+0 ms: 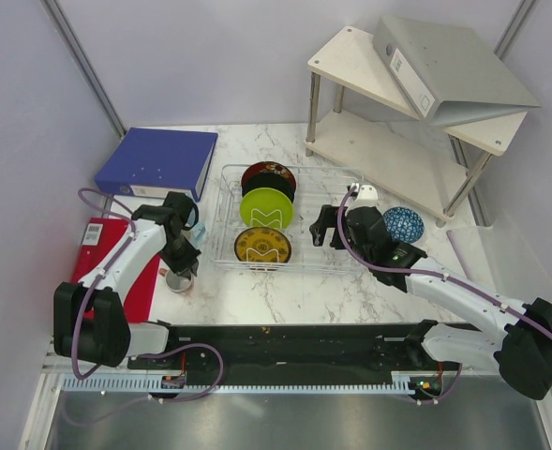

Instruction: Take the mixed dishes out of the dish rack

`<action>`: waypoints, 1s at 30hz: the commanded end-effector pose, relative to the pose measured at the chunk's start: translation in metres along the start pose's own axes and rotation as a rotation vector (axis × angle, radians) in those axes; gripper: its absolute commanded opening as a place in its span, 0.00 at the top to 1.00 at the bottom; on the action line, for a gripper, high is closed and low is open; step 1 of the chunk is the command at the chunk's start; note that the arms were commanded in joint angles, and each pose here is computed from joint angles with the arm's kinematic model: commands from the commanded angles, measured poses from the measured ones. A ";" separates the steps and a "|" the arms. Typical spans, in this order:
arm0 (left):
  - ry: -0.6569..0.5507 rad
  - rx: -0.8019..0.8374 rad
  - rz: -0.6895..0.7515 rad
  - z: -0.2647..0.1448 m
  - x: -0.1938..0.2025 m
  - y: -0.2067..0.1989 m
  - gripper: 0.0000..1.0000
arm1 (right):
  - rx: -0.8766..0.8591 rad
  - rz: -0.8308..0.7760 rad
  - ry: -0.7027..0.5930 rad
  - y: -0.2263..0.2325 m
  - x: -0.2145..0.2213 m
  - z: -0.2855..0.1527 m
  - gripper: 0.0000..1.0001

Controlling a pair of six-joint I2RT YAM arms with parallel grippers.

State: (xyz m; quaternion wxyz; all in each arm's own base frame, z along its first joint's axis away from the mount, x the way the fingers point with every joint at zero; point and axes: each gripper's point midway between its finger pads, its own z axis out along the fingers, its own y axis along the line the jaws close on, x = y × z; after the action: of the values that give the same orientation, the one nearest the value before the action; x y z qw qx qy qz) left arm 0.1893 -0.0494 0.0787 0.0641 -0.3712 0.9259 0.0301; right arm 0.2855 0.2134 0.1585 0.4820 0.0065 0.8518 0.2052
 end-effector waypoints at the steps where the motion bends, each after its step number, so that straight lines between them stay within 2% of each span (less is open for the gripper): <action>1: 0.009 0.043 0.039 0.001 -0.001 -0.007 0.98 | -0.008 0.000 -0.017 0.002 -0.003 0.002 0.02; 15: -0.043 0.056 0.076 -0.008 -0.010 -0.003 0.98 | -0.009 -0.002 -0.005 0.003 0.001 0.005 0.02; 16: -0.042 0.055 0.082 -0.009 -0.010 -0.002 0.94 | -0.009 -0.002 -0.003 0.002 0.002 0.005 0.02; 17: -0.041 0.056 0.081 -0.008 -0.010 -0.002 0.82 | -0.009 -0.003 -0.003 0.002 0.002 0.005 0.02; 30: -0.079 0.089 0.099 -0.017 -0.012 0.001 0.77 | -0.012 -0.003 0.006 0.002 0.005 0.006 0.02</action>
State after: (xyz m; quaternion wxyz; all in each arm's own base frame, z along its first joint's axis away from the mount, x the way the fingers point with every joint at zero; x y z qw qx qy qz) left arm 0.1926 -0.0482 0.0842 0.0839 -0.3329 0.9391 0.0110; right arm 0.2860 0.2151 0.1519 0.4759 0.0038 0.8558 0.2028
